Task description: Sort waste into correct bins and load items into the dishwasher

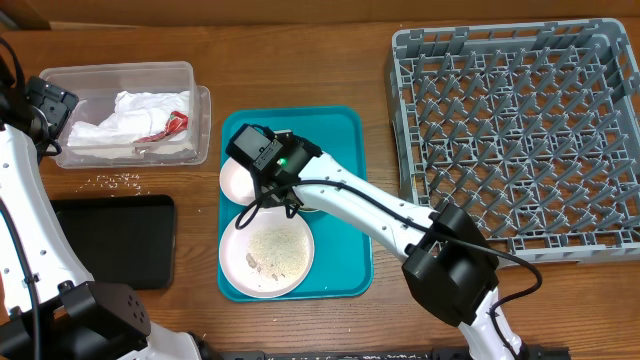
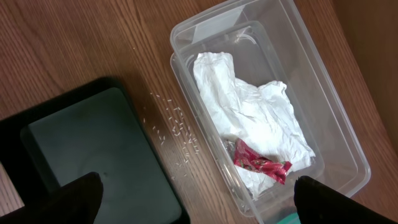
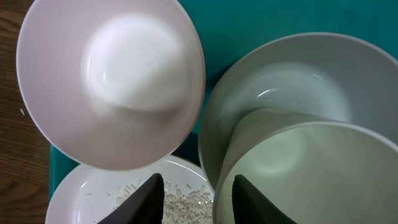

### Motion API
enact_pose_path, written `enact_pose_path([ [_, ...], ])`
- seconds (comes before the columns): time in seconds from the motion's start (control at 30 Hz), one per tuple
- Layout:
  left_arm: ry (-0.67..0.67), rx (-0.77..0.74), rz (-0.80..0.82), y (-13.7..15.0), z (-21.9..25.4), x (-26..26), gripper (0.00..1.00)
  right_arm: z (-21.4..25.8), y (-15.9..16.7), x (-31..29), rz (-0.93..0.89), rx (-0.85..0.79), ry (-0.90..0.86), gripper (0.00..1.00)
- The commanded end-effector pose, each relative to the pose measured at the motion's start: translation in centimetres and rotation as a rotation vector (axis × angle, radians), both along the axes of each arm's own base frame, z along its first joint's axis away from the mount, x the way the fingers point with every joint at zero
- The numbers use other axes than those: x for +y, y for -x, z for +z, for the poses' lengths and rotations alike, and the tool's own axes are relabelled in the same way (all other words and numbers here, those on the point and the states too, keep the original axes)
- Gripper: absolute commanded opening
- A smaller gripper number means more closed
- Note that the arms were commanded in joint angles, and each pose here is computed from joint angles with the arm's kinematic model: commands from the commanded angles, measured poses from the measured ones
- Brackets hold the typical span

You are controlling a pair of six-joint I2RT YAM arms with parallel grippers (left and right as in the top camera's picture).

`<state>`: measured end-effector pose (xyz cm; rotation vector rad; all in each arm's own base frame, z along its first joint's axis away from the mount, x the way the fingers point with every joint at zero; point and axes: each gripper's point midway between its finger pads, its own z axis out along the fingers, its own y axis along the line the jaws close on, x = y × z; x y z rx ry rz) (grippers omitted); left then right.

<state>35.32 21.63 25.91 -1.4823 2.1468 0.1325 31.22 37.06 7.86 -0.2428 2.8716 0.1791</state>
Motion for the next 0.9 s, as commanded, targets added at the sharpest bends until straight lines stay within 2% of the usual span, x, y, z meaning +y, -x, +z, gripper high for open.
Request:
enact_pose_path([
  [0.0,0.001,0.006,0.015,-0.1,-0.3,0.1,1.0,-0.3,-0.3,0.1,-0.01,-0.022,0.016,0.37],
  [0.4,0.001,0.007,0.015,-0.1,-0.3,0.1,1.0,-0.9,-0.5,-0.5,-0.02,-0.031,0.058,0.23],
  [0.53,0.001,0.007,0.015,-0.1,-0.3,0.1,1.0,0.4,-0.7,-0.4,-0.016,-0.036,0.056,0.04],
  [0.77,0.001,0.007,0.015,-0.1,-0.3,0.1,1.0,3.6,-0.6,-0.6,-0.007,-0.035,0.061,0.04],
  [0.87,0.001,0.006,0.015,-0.1,-0.3,0.1,1.0,6.5,-1.4,-1.3,0.012,-0.053,0.062,0.04],
])
